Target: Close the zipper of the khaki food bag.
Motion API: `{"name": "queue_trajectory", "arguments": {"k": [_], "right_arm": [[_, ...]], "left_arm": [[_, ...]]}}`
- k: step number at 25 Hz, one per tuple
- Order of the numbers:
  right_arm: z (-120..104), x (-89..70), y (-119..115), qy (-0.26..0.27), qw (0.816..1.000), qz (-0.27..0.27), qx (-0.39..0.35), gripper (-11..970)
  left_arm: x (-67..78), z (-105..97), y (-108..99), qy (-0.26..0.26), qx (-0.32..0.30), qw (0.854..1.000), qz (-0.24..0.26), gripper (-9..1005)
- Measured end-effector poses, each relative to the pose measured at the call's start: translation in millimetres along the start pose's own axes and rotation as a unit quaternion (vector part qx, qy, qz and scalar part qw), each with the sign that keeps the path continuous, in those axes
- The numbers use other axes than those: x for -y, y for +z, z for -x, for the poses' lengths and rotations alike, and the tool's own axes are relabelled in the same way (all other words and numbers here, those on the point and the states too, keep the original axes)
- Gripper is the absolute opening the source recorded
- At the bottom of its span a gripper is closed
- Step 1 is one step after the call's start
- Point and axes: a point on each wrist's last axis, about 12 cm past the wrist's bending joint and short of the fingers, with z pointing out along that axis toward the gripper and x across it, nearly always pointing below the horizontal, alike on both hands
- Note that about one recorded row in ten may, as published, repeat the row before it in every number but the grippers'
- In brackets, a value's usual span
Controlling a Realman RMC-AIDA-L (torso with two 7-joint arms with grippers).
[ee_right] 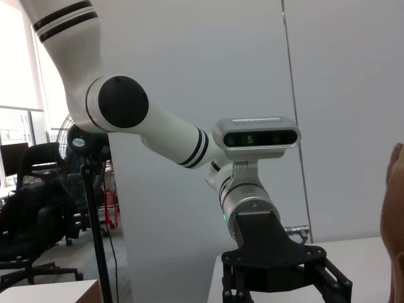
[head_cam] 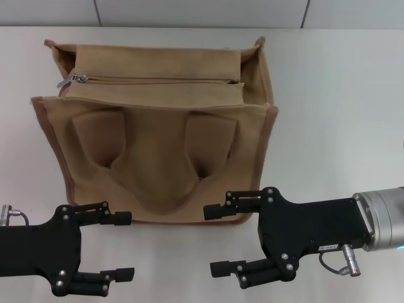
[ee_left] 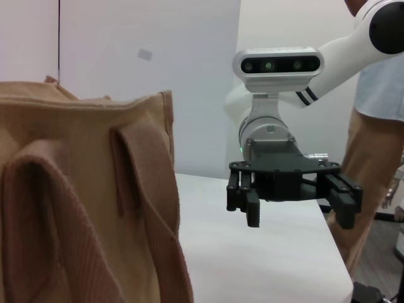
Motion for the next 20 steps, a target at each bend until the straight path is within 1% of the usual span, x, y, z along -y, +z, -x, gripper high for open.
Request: {"name": "queue_trajectory", "arguments": {"k": [2, 5, 6, 7, 8, 9, 10, 11, 12, 13, 14, 15, 16, 17, 18, 19, 20], "right_arm": [[0, -0.2, 0, 0.0, 1.0, 0.0, 0.0, 768], [-1, -1.0, 0, 0.0, 1.0, 0.0, 0.001, 767], [-1, -1.0, 0, 0.0, 1.0, 0.0, 0.001, 767], [-1, -1.4, 0, 0.0, 1.0, 0.0, 0.002, 767], [-1, -2.0, 0, -0.001, 1.0, 0.0, 0.003, 767], [-1, -2.5, -1, -0.001, 1.0, 0.0, 0.004, 767], [-2, -3.4, -1, 0.0, 1.0, -0.001, 0.006, 767], [-2, -3.4, -1, 0.0, 1.0, -0.001, 0.006, 767], [-2, -4.0, -1, 0.001, 1.0, -0.001, 0.007, 767], [-3, -4.5, -1, 0.003, 1.0, -0.001, 0.008, 767], [-3, -4.9, -1, 0.005, 1.0, -0.002, 0.009, 767], [-5, -6.2, -1, 0.008, 1.0, -0.004, 0.013, 767], [-6, -7.2, -1, 0.007, 1.0, -0.006, 0.016, 767], [-6, -7.9, 0, 0.006, 1.0, -0.008, 0.019, 768], [-7, -8.5, 0, 0.003, 1.0, -0.011, 0.023, 768], [-7, -8.5, 0, 0.003, 1.0, -0.011, 0.023, 768], [-8, -9.3, 0, 0.001, 0.999, -0.015, 0.029, 768]], "left_arm": [[0.0, 0, 0, 0.0, 0.0, 1.0, 0.0, 800], [-1.0, -1, -2, 0.008, 0.018, 0.999, 0.036, 800], [-1.0, -1, -2, 0.008, 0.018, 0.999, 0.036, 800], [-0.2, -3, -7, 0.02, 0.045, 0.994, 0.095, 800], [0.2, -4, -9, 0.023, 0.051, 0.992, 0.109, 800], [1.5, -5, -15, 0.033, 0.067, 0.986, 0.148, 800], [6.0, -8, -29, 0.052, 0.106, 0.965, 0.236, 800], [6.0, -8, -29, 0.052, 0.106, 0.965, 0.236, 800], [7.1, -8, -32, 0.055, 0.116, 0.959, 0.254, 800], [9.3, -10, -38, 0.061, 0.132, 0.947, 0.287, 800], [11.5, -11, -43, 0.064, 0.139, 0.939, 0.308, 800], [15.4, -13, -50, 0.068, 0.147, 0.927, 0.338, 800], [16.4, -14, -52, 0.069, 0.148, 0.924, 0.346, 800], [16.4, -14, -52, 0.069, 0.148, 0.924, 0.346, 800], [18.8, -15, -56, 0.076, 0.149, 0.917, 0.362, 800], [18.8, -15, -56, 0.076, 0.149, 0.917, 0.362, 800], [20.0, -15, -59, 0.085, 0.153, 0.91, 0.376, 799]]}}
